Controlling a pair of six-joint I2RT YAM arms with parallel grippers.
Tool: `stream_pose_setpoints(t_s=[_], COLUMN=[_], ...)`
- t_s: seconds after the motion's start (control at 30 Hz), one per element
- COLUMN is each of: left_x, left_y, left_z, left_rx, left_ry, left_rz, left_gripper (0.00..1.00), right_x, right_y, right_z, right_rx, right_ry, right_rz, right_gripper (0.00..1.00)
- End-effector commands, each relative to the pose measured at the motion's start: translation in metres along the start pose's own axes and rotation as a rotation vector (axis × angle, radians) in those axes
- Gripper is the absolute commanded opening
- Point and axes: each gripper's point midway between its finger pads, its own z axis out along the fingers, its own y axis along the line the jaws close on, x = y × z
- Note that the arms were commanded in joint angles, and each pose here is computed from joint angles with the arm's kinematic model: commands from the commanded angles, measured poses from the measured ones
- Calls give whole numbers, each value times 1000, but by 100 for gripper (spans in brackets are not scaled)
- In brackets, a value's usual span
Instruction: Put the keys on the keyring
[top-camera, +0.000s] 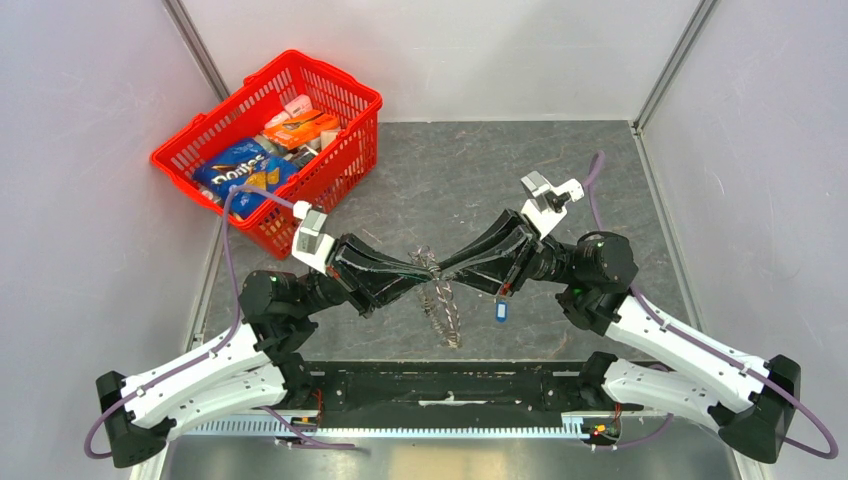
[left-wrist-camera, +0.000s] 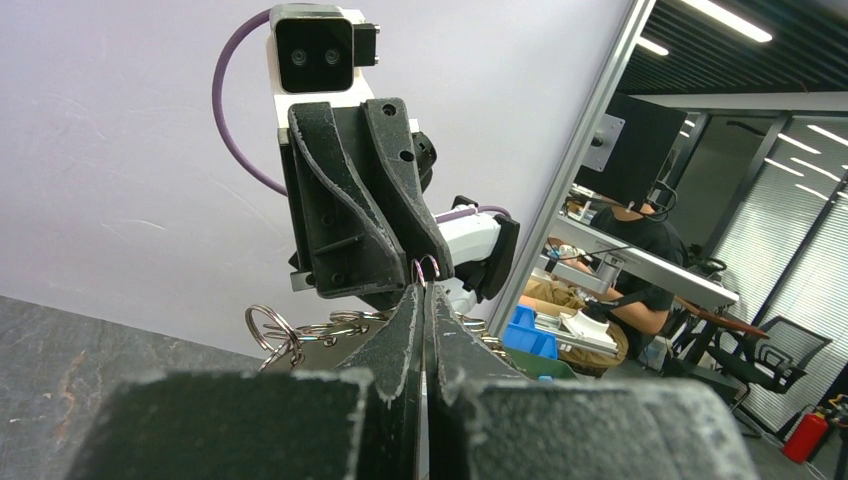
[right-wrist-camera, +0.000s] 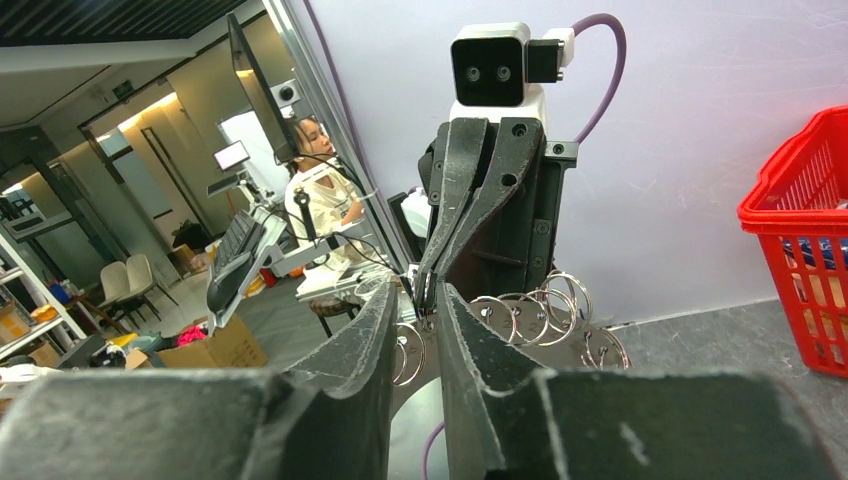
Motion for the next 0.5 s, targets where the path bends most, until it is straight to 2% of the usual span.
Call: stream_pose_setpoints(t_s=[0.0,0.1,0.23,0.3,0.47], left_x=[-20,-20,-21,-21,-22], left_y=[-13,-13,-13,-13,-14], left_z=[2,2,1,1,-2], left_rx=[42,41,39,36,31], left_ry=[-58,-56,-56,-56,-56], left_rz=[77,76,77,78,87], left_gripper=[2,2,2,2,2], right_x=[-13,-13,-13,-10,-10], right_y=[16,16,13,4,-7], right_z=[1,0,-7,-14,-48], right_rx=[-48,-40,23,110,330], right_ry=[-37,-38,-28,-7,37], right_rz=[-34,-35,-61,-51,-106], right_gripper=[30,39,46,50,52])
